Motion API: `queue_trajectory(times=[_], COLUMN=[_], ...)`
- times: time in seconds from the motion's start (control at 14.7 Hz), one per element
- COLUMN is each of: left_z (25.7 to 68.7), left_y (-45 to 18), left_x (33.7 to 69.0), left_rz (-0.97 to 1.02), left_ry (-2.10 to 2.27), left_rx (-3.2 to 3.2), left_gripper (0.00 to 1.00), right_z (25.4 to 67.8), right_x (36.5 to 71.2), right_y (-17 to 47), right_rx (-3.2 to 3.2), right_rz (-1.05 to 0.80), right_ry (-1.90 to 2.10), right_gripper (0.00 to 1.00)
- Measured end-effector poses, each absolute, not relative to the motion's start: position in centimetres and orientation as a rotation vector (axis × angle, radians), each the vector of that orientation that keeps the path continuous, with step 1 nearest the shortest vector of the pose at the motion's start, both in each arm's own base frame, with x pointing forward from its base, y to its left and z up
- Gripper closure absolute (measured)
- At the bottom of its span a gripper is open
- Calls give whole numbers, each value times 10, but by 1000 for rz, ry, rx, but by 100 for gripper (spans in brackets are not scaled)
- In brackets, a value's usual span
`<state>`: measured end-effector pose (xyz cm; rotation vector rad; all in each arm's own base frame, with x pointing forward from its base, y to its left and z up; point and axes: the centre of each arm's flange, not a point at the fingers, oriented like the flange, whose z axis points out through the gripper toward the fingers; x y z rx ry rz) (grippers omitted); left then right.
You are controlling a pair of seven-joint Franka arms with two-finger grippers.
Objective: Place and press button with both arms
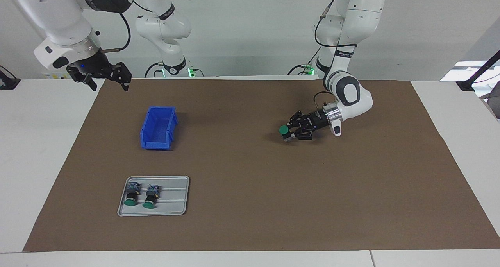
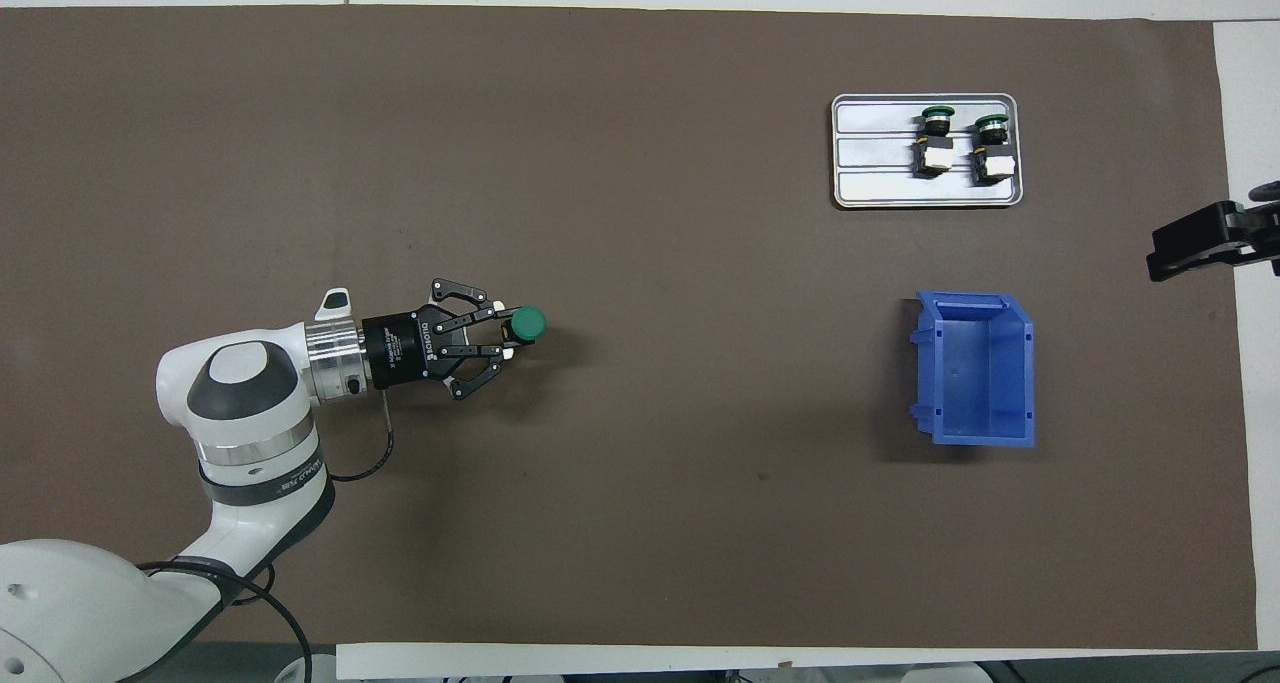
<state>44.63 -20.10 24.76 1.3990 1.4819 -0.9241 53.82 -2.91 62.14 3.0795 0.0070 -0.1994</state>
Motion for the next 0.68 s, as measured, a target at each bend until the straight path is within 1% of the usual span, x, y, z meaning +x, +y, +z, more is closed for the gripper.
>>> queue_trajectory(times=[0.34,0.68], left_z=[234,231], left_y=[-204,-206], left_x=[440,439], left_rz=[-932,-936], left_ry=[1484,1483], left_rx=[1369,1362], left_gripper=[67,67], right_z=[621,621], right_x=[538,538], right_y=[-29,-29], right_rx=[3079,3079], right_rz=[-200,-200], right_ry=[7,7], right_gripper=[1,1])
